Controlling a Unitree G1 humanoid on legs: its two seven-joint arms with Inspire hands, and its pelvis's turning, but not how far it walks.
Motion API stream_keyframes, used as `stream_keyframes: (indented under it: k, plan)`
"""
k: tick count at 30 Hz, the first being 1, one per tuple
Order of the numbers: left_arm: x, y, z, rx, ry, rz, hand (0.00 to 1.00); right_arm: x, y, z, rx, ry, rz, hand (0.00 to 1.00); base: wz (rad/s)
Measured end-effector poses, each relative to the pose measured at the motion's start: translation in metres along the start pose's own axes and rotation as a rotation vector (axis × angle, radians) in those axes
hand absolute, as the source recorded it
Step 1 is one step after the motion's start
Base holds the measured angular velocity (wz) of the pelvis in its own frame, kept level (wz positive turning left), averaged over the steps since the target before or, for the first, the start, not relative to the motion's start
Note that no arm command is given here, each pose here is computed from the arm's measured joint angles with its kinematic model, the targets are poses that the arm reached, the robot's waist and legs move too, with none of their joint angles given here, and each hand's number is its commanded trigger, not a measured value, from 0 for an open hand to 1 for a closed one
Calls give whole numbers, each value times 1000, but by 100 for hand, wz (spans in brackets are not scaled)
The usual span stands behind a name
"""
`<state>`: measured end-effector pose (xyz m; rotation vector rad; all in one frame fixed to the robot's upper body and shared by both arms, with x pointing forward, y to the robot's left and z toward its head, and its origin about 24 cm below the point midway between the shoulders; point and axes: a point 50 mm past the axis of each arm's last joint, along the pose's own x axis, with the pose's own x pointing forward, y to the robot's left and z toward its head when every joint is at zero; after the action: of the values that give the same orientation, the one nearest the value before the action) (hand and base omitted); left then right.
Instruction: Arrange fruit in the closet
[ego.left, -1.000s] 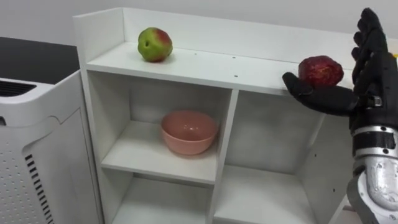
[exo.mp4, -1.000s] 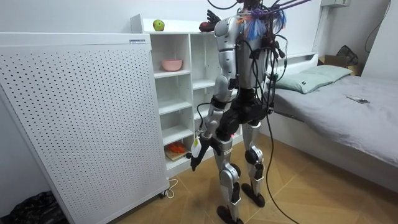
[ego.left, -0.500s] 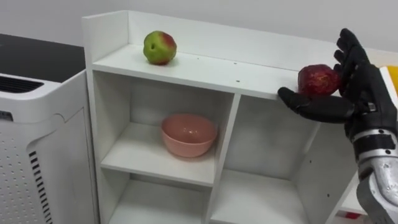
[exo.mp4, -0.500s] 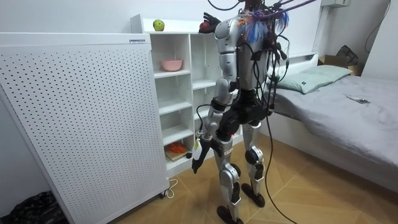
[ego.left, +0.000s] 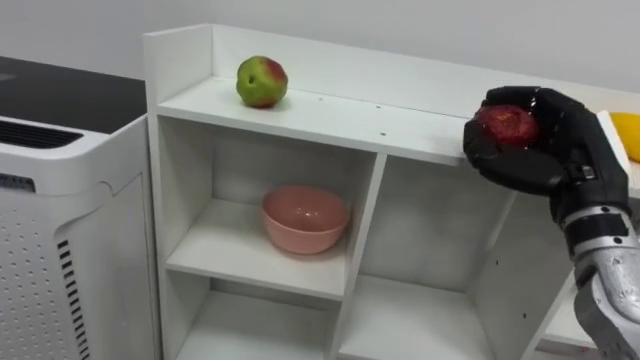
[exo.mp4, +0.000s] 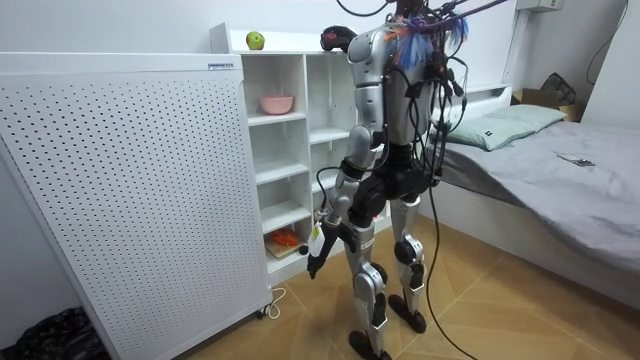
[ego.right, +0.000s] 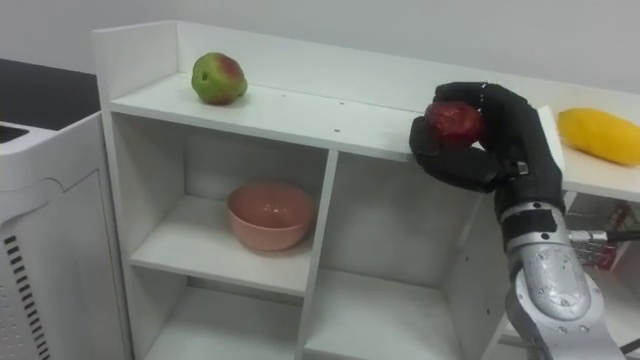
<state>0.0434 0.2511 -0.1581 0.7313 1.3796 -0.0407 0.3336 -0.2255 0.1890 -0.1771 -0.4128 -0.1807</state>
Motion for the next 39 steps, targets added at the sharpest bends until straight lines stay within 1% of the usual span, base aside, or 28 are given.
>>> stream_keyframes:
  k: [8,12,15,18,21,23,25,31,35,39]
  plan:
    - [0,3,3,0,-9,21,0,1,2,3,10,-12,5,100,0]
    - [0,2,2,0,-8,19,0,1,7,8,94,-23,57,100,0]
    - [0,2,2,0,-10,21,0,-3,16,13,147,-34,131,100,0]
    - [0,3,2,2,-12,28,0,-13,27,16,196,-37,212,100,-1]
    - [0,2,1,0,-7,26,0,-21,34,21,210,-50,284,100,-7]
    - [0,2,-1,-12,-1,19,0,-26,44,23,232,-52,354,100,-10]
    - [1,2,0,3,-9,19,0,-34,58,24,255,-38,457,100,-3]
    - [1,-2,-5,8,18,-2,0,-51,80,35,295,-66,676,100,0]
    - [0,-5,-6,29,20,-3,0,-61,89,31,310,-41,750,100,0]
    - [0,-8,-9,28,27,1,0,-74,91,21,401,22,778,100,2]
